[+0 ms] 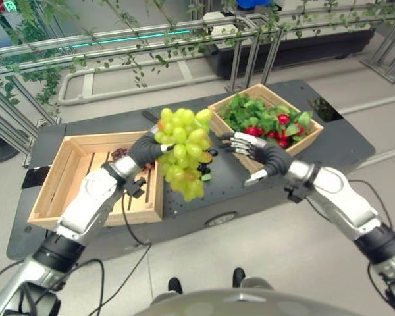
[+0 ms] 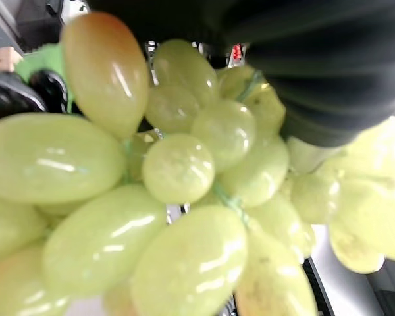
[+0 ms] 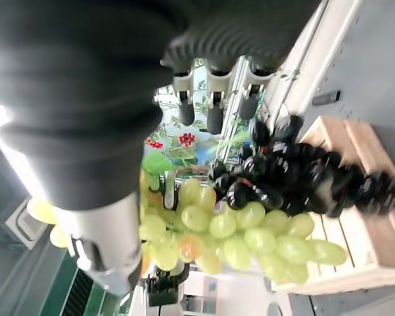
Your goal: Pick up the fruits from the basket on one side to the basket on the other side
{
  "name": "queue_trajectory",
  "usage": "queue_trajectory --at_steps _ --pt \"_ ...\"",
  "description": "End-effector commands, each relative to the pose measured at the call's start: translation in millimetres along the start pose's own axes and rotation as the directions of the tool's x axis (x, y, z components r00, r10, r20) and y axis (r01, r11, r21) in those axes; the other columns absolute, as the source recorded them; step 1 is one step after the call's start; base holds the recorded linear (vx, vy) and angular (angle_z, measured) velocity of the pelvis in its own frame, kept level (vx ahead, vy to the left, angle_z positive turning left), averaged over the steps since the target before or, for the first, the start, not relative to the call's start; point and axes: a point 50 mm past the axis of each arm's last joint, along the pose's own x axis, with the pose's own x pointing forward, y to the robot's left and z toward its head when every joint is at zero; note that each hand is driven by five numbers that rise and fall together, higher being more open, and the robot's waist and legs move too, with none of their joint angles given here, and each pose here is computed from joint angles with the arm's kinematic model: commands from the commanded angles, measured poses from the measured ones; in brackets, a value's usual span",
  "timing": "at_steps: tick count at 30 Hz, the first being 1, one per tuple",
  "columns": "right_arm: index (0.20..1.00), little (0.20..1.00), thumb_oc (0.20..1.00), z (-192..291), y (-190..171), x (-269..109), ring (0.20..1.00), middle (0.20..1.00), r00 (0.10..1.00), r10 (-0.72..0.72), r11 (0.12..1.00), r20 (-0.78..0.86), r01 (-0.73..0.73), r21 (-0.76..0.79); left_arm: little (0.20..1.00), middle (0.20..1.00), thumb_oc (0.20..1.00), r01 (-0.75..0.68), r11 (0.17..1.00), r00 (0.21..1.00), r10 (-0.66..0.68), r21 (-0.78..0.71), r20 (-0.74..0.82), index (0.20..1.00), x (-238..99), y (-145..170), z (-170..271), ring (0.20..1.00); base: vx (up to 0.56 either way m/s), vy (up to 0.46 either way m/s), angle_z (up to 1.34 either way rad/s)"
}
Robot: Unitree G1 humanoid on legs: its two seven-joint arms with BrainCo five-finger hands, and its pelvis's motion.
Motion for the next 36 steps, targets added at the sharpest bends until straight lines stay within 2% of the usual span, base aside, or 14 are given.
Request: queue_trajectory --at_steps 1,10,21,29,30,31,32,33,36 --pt "1.0 1.0 1.0 15 2 19 1.0 1.0 0.995 0.05 0.998 0.081 -0.046 -0.048 0.2 0.2 0.2 0.015 0.999 0.974 -0.025 0.046 0.226 0.2 29 6 41 0.2 0.0 0.0 0.0" --pt "1.0 1.0 1.0 11 6 34 1.0 1.0 0.994 0.044 0.999 0.104 -0.043 -0.018 0.2 0.2 0.2 0.073 0.996 0.962 -0.085 0.053 0.258 0.2 49 -2 47 0.2 0.0 0.0 0.0" --pt "1.0 1.0 1.0 4 14 43 1.0 1.0 0.993 0.054 0.998 0.108 -0.055 0.008 0.2 0.2 0.2 0.229 0.973 0.93 -0.209 -0.032 0.301 0.2 67 -31 52 0.2 0.0 0.0 0.0" --pt "1.0 1.0 1.0 -3 14 48 1.0 1.0 0.995 0.018 0.999 0.102 -0.021 0.035 0.2 0.2 0.2 0.278 0.958 0.916 -0.243 -0.069 0.318 0.2 71 -41 53 0.2 0.0 0.0 0.0" --pt "0.856 0.856 0.856 -3 15 49 0.856 0.856 0.994 0.019 0.999 0.107 -0.024 0.045 0.2 0.2 0.2 0.283 0.957 0.915 -0.248 -0.068 0.319 0.2 71 -42 54 0.2 0.0 0.0 0.0" --pt "0.297 0.297 0.297 -4 17 50 0.297 0.297 0.993 0.022 0.998 0.112 -0.028 0.056 0.2 0.2 0.2 0.285 0.956 0.915 -0.248 -0.074 0.317 0.2 71 -43 53 0.2 0.0 0.0 0.0" --pt "0.297 0.297 0.297 -4 17 50 0.297 0.297 0.993 0.022 0.998 0.112 -0.028 0.056 0.2 0.2 0.2 0.285 0.956 0.915 -0.248 -0.074 0.317 0.2 71 -43 53 0.2 0.0 0.0 0.0" --pt "0.2 0.2 0.2 -4 17 51 0.2 0.2 0.993 0.027 0.998 0.111 -0.033 0.055 0.2 0.2 0.2 0.286 0.955 0.915 -0.249 -0.075 0.317 0.2 71 -43 52 0.2 0.0 0.0 0.0" --pt "0.2 0.2 0.2 -4 20 52 0.2 0.2 0.993 0.035 0.997 0.114 -0.042 0.06 0.2 0.2 0.2 0.286 0.955 0.916 -0.249 -0.076 0.314 0.2 71 -44 52 0.2 0.0 0.0 0.0"
